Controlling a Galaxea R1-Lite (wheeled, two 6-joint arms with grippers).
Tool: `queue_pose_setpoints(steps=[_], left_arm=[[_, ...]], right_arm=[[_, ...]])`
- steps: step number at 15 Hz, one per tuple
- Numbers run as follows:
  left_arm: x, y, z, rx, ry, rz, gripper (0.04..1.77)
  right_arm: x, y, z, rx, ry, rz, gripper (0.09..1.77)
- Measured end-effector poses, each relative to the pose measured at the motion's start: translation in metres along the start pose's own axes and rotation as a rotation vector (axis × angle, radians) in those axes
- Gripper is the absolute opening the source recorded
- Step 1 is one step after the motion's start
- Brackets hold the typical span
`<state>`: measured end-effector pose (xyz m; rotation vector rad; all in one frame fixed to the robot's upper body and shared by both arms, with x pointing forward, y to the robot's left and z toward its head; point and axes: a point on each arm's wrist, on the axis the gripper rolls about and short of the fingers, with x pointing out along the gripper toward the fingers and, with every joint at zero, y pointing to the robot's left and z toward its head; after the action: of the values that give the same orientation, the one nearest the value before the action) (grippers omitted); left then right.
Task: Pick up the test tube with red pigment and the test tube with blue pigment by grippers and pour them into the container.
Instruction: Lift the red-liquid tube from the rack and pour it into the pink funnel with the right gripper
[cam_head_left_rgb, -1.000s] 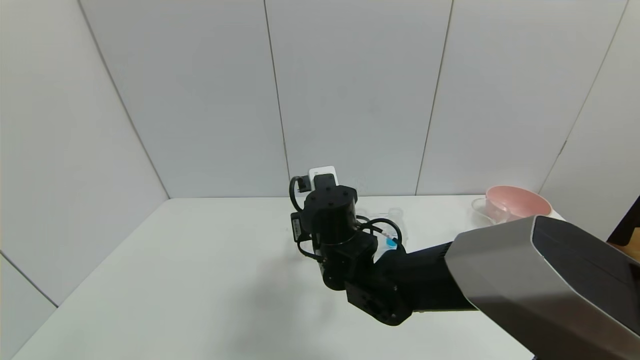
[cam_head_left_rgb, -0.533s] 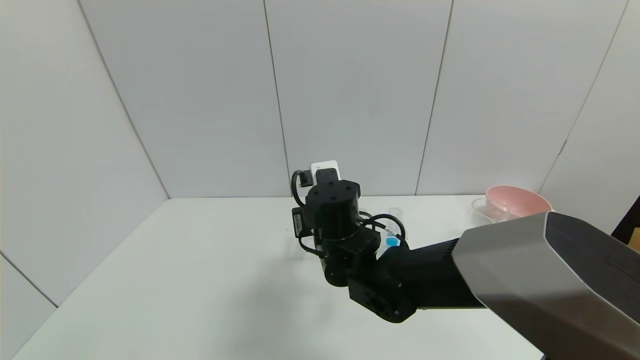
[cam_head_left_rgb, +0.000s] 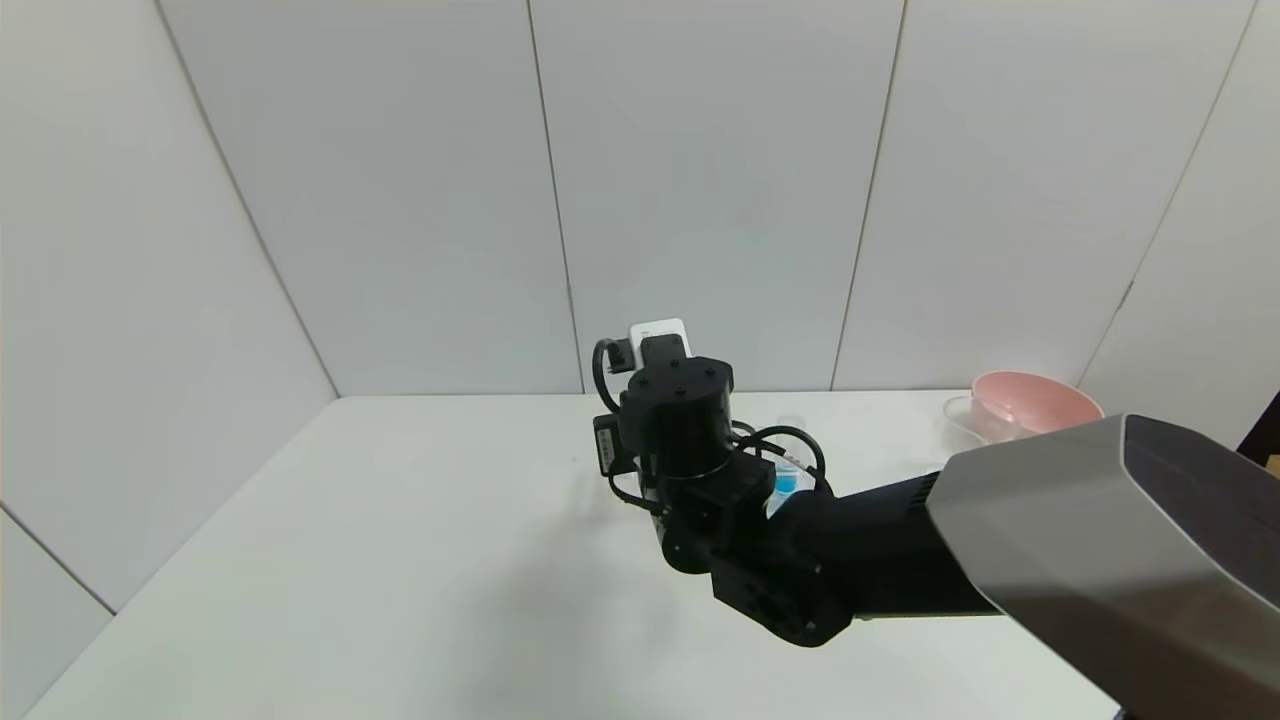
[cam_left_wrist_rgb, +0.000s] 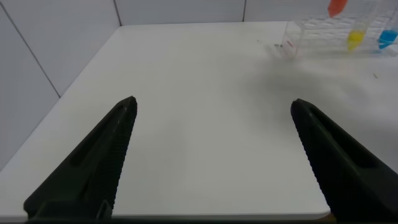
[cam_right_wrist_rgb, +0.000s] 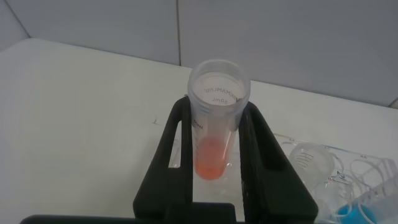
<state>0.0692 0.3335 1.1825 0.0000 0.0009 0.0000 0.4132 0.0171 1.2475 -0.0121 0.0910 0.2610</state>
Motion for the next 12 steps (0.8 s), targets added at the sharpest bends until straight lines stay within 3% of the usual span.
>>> queue_pose_setpoints(steps=[6, 9, 12], left_arm=[[0.000, 0.000, 0.000, 0.000, 0.000, 0.000, 1.76], [0.000, 0.000, 0.000, 0.000, 0.000, 0.000, 1.76], [0.000, 0.000, 0.000, 0.000, 0.000, 0.000, 1.76]], right_arm=[[-0.039, -0.028, -0.002, -0.052, 0.095, 0.162, 0.50], [-0.063, -0.059, 0.004, -0.097, 0.132, 0.239, 0.50], [-0.081, -0.108, 0.018, -0.159, 0.138, 0.325, 0.50]])
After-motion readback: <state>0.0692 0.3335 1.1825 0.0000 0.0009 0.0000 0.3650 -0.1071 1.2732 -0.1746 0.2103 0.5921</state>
